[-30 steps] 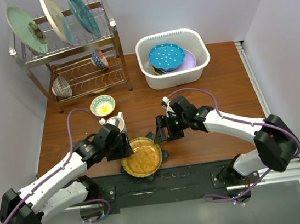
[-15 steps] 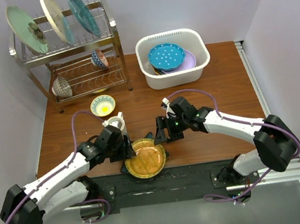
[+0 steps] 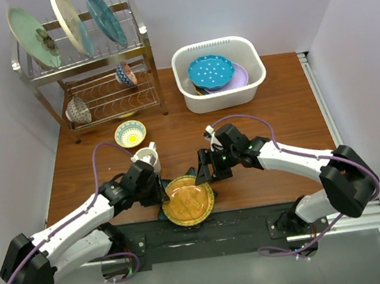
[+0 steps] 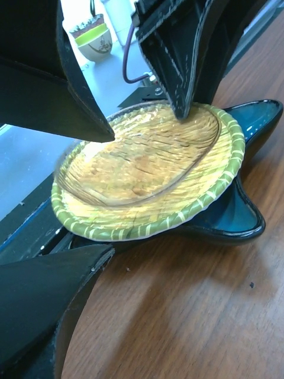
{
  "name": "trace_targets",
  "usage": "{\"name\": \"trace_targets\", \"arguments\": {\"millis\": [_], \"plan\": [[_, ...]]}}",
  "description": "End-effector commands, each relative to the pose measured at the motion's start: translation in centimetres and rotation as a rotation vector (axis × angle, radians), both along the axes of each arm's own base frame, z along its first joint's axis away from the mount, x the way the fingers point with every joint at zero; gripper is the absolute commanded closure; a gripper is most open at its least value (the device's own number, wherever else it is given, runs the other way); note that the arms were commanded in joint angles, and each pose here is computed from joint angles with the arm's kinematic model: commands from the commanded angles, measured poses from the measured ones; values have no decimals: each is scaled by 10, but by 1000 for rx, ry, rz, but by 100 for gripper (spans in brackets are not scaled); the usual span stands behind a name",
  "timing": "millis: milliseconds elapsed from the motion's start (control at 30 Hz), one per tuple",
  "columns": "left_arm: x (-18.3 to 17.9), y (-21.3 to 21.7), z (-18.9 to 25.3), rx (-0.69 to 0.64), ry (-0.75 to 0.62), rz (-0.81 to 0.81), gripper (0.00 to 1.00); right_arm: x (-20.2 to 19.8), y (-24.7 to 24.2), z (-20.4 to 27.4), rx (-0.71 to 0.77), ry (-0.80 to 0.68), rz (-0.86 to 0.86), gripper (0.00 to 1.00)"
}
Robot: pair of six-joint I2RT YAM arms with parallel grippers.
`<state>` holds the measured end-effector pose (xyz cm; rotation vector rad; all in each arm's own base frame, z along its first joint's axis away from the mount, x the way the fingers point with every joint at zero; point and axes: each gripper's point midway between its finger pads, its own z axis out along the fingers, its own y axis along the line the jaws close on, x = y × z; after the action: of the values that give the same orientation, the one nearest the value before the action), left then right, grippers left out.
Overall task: Place the plates into the plastic bin on the countertop
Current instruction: Pick up the plate from the corner of the board.
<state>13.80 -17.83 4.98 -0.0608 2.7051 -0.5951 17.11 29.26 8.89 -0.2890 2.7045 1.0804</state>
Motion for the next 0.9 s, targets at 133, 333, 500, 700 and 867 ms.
{"name": "trace_targets", "arguments": {"millis": [133, 333, 500, 700, 867], "plan": [[15, -11, 33, -75, -96, 9, 87, -3, 8, -1, 38, 11, 19, 28], [17, -12, 38, -80, -107, 14, 98, -3, 7, -2, 33, 14, 23, 28], [19, -9, 44, -67, -126, 21, 100, -3, 7, -1, 33, 10, 26, 28], [21, -1, 45, -32, -137, 42, 100, -2, 9, 6, 52, -1, 30, 29], [20, 7, 41, 4, -130, 64, 100, -3, 13, 11, 79, 1, 36, 30]]}}
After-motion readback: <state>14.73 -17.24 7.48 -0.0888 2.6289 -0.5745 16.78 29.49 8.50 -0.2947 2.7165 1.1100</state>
